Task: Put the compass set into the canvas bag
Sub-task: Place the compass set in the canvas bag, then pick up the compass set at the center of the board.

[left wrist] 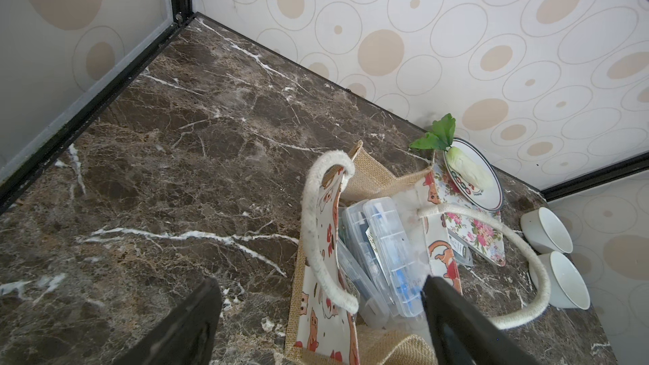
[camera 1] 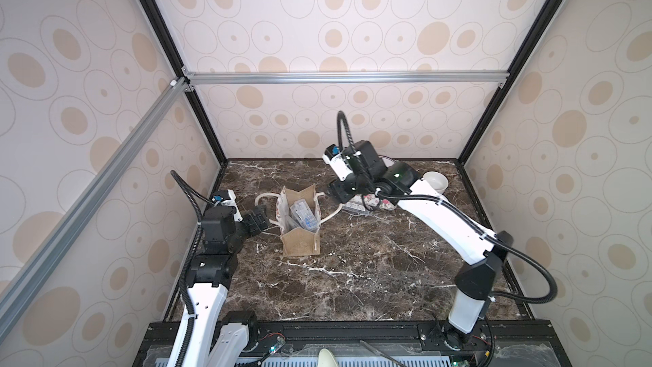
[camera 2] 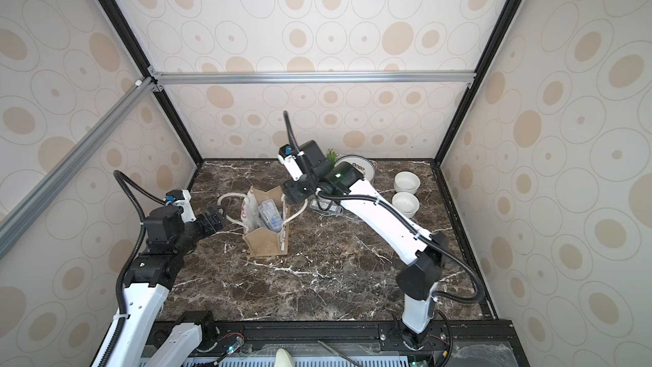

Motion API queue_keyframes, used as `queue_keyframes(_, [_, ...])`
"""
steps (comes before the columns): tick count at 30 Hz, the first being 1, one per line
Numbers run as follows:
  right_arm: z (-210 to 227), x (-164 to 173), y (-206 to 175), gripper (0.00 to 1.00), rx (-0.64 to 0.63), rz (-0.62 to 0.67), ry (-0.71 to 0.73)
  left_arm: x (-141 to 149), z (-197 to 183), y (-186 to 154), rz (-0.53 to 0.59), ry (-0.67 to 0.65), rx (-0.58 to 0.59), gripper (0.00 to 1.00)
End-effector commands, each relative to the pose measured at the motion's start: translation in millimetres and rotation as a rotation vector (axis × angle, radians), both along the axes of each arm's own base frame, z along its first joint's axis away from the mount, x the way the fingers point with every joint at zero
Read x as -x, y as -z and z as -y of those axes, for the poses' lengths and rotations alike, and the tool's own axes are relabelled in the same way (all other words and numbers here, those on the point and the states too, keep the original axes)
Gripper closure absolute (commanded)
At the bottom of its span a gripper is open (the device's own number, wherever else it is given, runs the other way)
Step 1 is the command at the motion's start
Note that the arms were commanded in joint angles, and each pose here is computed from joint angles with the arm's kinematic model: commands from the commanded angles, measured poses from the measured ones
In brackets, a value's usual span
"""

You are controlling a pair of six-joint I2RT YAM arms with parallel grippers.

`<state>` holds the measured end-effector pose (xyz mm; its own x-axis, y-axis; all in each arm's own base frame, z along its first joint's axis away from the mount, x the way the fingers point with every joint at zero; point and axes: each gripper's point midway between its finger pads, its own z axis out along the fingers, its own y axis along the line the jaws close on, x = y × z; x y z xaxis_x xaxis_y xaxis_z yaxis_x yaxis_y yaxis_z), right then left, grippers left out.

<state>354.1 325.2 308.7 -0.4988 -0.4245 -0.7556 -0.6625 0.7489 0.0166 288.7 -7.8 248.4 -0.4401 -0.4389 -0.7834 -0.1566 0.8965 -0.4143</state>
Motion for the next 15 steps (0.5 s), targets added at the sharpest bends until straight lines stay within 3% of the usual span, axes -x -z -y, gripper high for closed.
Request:
queue_keyframes(1, [44,-20,22,0.30,0.003,0.009,0.060,-1,0,-10,0.021,0.005,0.004,0.09])
queue_keyframes(7, [95,-38,90,0.23,0.071,-0.125,0.091,-4,1,-10,0.022,0.005,0.013,0.09])
queue_keyframes(15, [85,-65,164,0.21,0.202,-0.312,0.023,-4,-1,-8,0.010,-0.006,0.011,0.09])
